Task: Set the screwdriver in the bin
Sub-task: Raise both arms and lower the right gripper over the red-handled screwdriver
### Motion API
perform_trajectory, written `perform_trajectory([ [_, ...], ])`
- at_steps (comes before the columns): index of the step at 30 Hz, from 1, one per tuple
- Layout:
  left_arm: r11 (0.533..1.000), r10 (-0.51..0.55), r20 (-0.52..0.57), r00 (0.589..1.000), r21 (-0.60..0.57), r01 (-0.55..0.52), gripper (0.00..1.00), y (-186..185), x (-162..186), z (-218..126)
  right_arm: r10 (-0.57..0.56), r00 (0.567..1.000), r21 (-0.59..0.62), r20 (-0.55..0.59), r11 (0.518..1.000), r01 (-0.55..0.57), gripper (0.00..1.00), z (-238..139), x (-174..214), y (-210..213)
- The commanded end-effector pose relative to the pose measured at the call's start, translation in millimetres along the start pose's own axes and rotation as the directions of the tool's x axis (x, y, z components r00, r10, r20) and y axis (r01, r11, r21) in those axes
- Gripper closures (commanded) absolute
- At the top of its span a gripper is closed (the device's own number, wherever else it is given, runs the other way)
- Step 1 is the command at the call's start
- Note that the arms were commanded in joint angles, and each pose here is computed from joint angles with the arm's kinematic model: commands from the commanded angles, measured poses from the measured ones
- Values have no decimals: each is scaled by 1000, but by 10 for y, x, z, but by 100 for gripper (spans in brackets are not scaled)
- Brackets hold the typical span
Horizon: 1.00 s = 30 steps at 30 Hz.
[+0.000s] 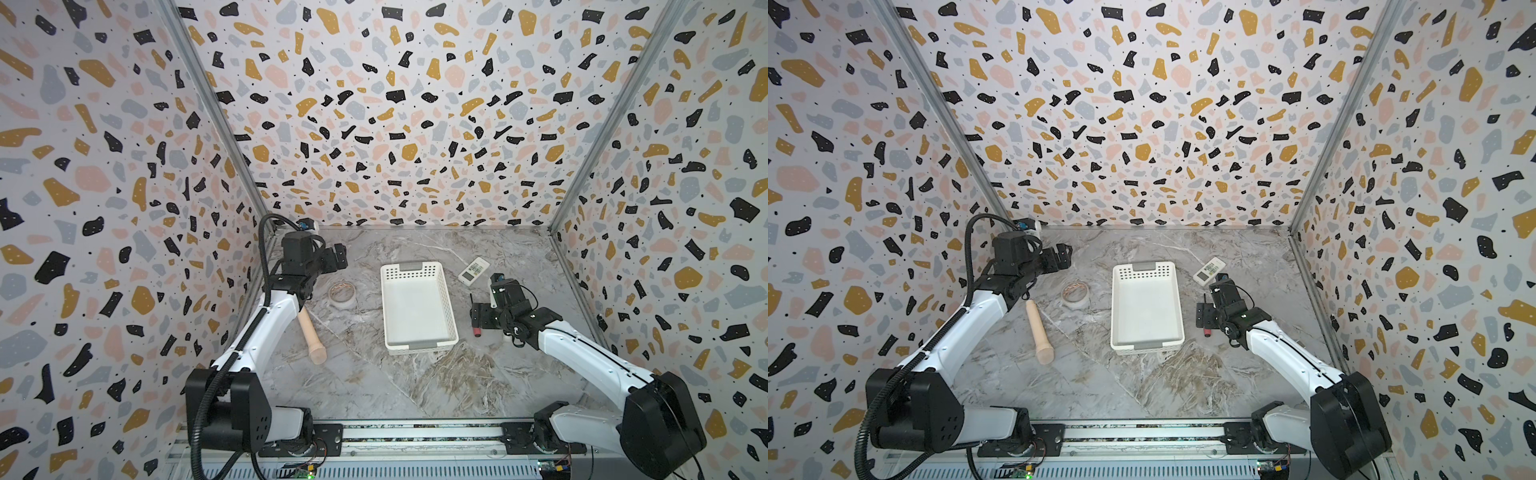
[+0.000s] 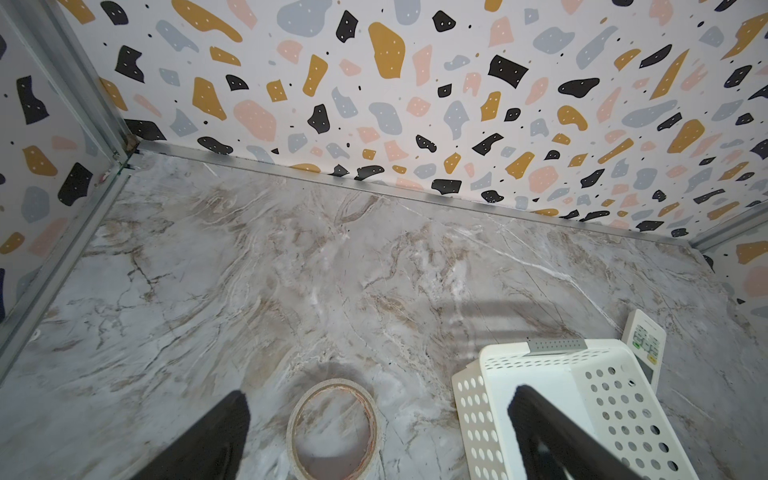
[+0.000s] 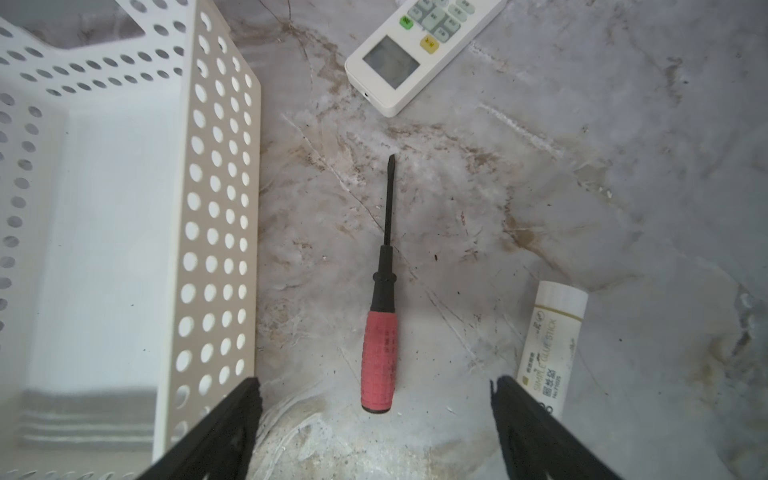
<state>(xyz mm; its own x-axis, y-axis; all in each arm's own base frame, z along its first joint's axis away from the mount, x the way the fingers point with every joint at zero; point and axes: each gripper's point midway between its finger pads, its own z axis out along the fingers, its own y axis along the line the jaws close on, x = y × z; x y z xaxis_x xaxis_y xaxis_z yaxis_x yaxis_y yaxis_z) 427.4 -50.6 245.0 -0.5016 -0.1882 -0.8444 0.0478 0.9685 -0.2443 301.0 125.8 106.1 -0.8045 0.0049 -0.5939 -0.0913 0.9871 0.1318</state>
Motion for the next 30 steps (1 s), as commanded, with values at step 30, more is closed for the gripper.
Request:
perform_trajectory([
  [30, 996, 29, 89, 996, -92, -21, 0, 123, -171, -180, -46, 984, 92, -171, 994, 63, 46, 571, 293, -27],
])
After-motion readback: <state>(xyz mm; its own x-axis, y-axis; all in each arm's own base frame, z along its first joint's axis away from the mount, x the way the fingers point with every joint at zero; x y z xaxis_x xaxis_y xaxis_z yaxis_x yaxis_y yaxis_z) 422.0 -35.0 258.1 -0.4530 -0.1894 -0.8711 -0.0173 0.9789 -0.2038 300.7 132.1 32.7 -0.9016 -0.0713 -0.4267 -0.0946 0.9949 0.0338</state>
